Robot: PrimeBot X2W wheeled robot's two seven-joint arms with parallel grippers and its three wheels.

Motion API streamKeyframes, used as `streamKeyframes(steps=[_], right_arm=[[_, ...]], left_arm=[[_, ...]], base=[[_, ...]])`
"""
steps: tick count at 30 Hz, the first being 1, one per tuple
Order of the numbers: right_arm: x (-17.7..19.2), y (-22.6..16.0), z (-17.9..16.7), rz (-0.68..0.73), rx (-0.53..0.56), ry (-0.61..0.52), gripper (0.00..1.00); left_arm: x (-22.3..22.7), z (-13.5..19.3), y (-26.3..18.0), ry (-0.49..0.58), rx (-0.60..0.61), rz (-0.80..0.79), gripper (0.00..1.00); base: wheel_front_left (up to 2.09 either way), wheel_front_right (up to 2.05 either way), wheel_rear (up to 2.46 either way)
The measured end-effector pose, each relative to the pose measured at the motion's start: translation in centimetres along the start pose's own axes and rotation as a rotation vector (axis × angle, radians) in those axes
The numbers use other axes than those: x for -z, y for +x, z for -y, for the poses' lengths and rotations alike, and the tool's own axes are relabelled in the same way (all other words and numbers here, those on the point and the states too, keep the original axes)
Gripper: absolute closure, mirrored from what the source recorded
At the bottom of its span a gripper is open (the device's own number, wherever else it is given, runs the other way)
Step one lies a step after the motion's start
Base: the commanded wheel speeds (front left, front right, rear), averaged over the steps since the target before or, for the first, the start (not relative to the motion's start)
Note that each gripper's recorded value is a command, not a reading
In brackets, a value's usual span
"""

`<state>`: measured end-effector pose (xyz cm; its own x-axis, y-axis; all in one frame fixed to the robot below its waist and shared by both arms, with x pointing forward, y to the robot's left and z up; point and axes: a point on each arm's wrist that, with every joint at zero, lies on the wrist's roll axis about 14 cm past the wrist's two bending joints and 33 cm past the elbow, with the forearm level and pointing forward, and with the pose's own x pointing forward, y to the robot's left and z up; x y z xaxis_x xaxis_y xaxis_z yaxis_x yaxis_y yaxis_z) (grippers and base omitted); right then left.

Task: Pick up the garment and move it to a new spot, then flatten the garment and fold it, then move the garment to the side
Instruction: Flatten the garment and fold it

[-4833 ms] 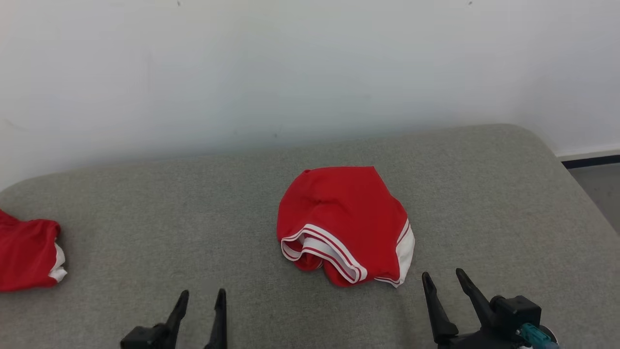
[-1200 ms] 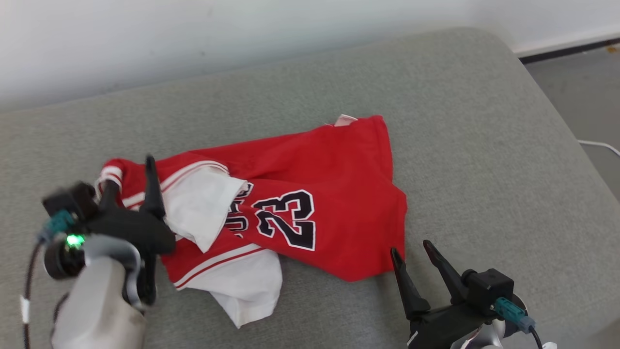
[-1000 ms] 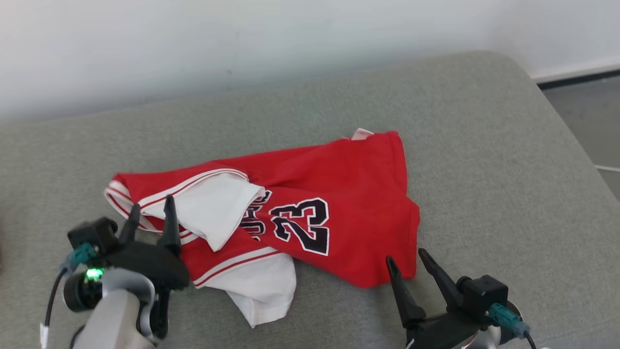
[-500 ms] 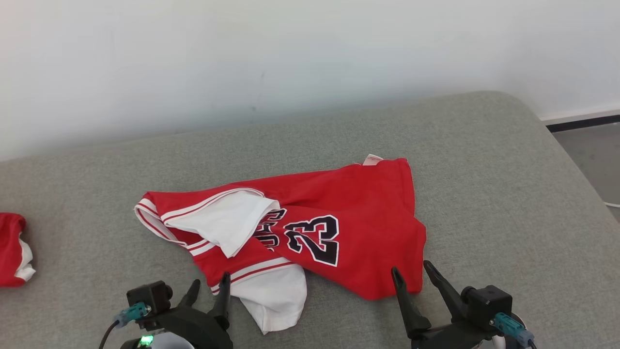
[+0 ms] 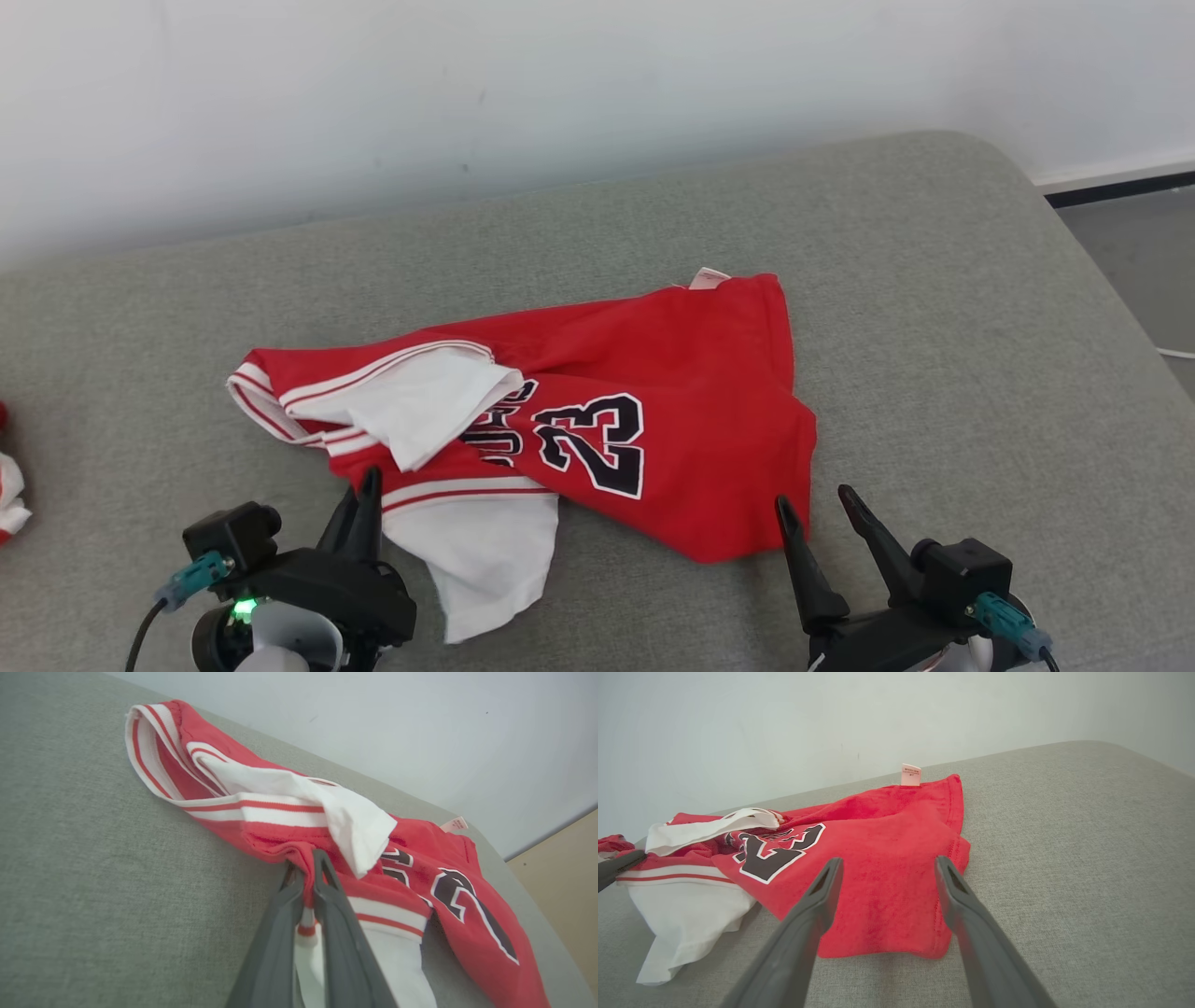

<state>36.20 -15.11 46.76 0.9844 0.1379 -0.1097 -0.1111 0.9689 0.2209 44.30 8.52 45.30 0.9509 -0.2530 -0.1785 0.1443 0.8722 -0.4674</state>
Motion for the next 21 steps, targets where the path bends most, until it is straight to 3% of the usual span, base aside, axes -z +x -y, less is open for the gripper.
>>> streamKeyframes(steps=[6,16,21], right_arm=[[0.0,0.5,-0.9,0.002,-0.028,0.000,0.00],[-0.2,1.0,-2.8,0.008,-0.088,-0.005,0.00],[-0.1,1.3,-3.3,0.002,-0.103,-0.005,0.00]], left_arm=[[-2.8,1.0,-1.7,-0.024,0.045,0.102,1.00],[-7.3,5.2,-5.7,-0.128,0.142,0.169,1.00],[-7.0,2.0,-5.6,-0.100,0.027,0.130,1.00]], base=[[0.00,0.00,0.00],[0.00,0.00,0.00],[0.00,0.00,0.00]])
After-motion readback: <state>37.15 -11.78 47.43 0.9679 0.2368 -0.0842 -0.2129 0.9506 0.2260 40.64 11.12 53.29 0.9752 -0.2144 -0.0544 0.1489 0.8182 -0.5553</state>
